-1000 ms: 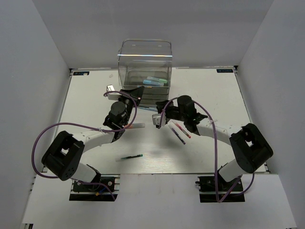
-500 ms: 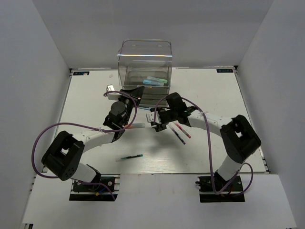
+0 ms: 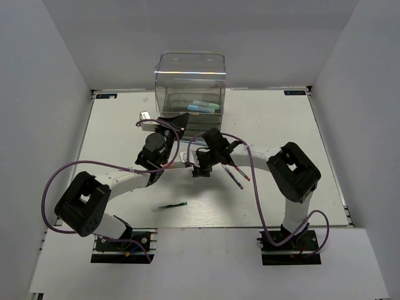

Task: Sort the stationery into containers
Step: Close the storage box at the center of the board.

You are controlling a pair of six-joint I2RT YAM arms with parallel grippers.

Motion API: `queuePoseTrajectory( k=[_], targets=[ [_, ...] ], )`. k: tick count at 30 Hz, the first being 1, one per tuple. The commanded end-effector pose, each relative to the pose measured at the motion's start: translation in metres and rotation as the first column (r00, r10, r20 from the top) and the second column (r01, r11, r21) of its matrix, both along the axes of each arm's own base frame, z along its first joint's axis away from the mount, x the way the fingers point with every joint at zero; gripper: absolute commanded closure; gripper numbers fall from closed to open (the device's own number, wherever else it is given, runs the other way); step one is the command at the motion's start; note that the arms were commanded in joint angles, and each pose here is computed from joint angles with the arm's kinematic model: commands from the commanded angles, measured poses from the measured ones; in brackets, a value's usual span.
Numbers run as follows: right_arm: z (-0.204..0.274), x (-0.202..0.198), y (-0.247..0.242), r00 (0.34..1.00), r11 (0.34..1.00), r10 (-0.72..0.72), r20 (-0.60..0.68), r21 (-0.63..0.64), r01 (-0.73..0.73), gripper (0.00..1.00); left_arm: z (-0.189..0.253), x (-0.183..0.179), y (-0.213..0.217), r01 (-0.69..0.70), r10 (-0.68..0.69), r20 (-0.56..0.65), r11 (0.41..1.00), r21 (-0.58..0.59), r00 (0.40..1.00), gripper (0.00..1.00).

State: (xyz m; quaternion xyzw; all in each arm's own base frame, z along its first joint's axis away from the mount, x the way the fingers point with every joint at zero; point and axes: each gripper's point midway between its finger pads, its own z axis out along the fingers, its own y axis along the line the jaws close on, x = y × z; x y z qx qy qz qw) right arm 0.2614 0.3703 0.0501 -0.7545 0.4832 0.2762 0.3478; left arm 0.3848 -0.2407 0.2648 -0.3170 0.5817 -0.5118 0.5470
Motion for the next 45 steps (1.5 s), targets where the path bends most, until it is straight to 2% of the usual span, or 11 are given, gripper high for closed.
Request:
queuePoseTrajectory(
  k=[1,6,16,32,45],
  targets=[
    [0.007,0.009,0.014,0.999,0.999,-0.053,-0.010,0.008,0.053,0.40,0.023,-0.003,0.004,-0.001,0.004,0.057,0.999,-0.042,0.998,1.00],
    [0.009,0.028,0.022,0.990,0.990,-0.138,0.021,0.034,0.138,0.40,0.024,-0.003,0.006,-0.010,0.013,0.055,0.999,-0.043,0.998,1.00],
    [0.007,0.041,0.024,0.979,0.980,-0.197,0.049,0.044,0.195,0.40,0.024,-0.005,0.008,-0.010,0.013,0.055,0.999,-0.043,0.998,1.00],
    [-0.009,0.046,0.028,0.980,0.981,-0.193,0.051,0.014,0.193,0.40,0.025,-0.007,0.011,-0.019,0.022,0.054,0.999,-0.044,0.998,1.00],
    [-0.013,0.043,0.032,0.985,0.985,-0.173,0.013,-0.001,0.173,0.44,0.026,-0.008,0.012,-0.020,0.022,0.053,0.999,-0.044,0.998,1.00]
  ],
)
